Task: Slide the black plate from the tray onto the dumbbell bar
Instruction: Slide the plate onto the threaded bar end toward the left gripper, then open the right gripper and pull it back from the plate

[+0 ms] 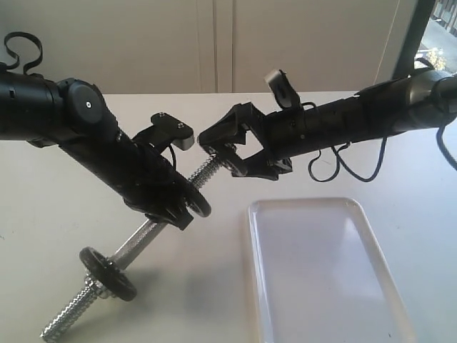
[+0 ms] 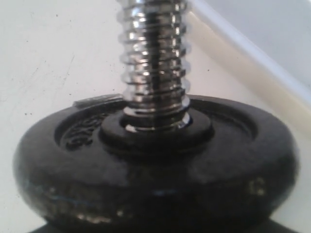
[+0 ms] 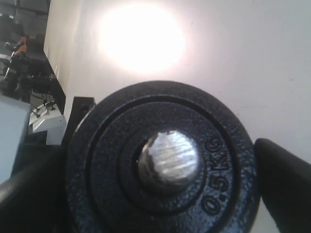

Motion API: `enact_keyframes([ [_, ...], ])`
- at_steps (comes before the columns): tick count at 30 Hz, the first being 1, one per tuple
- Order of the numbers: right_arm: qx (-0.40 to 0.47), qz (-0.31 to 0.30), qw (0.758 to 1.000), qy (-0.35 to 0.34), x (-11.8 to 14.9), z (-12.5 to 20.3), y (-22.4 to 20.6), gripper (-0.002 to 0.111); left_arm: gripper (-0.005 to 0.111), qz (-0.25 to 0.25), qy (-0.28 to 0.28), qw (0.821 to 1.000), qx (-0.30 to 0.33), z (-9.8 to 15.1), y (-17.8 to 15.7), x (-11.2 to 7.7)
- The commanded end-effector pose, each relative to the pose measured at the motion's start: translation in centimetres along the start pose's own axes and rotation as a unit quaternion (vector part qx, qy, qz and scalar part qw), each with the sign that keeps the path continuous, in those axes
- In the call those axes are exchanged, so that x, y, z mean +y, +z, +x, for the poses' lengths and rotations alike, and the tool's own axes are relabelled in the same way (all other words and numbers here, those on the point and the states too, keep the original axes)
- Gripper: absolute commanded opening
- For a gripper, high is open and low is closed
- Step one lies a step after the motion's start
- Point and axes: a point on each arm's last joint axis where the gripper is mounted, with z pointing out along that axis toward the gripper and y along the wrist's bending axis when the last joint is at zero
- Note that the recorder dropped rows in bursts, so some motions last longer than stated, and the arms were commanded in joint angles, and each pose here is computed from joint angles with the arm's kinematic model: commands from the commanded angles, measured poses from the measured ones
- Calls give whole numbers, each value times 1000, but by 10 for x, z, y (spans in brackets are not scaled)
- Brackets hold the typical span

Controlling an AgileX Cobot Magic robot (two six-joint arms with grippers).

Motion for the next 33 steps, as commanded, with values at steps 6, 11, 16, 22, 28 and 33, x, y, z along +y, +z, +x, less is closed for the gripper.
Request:
enact_keyframes([
  [6, 34, -93, 995, -2, 28, 8, 7, 47, 0, -17, -31, 993, -109, -28, -19, -6],
  [11, 32, -93, 995, -17, 28, 8, 7, 70, 0, -18, -31, 993, -110, -29, -19, -6],
  [16, 32, -93, 995, -21, 28, 8, 7, 99, 0, -18, -32, 993, -111, -29, -19, -6],
  [22, 30, -93, 995, -20, 27, 7, 6, 101, 0, -15, -31, 994, -107, -28, -19, -7],
  [28, 29, -86, 996, -26, 22, 6, 1, 101, 0, -14, -31, 994, -106, -28, -19, -7],
  [33, 19, -71, 997, -24, 12, 1, -13, 101, 0, -15, -31, 994, -107, -28, -19, -7],
])
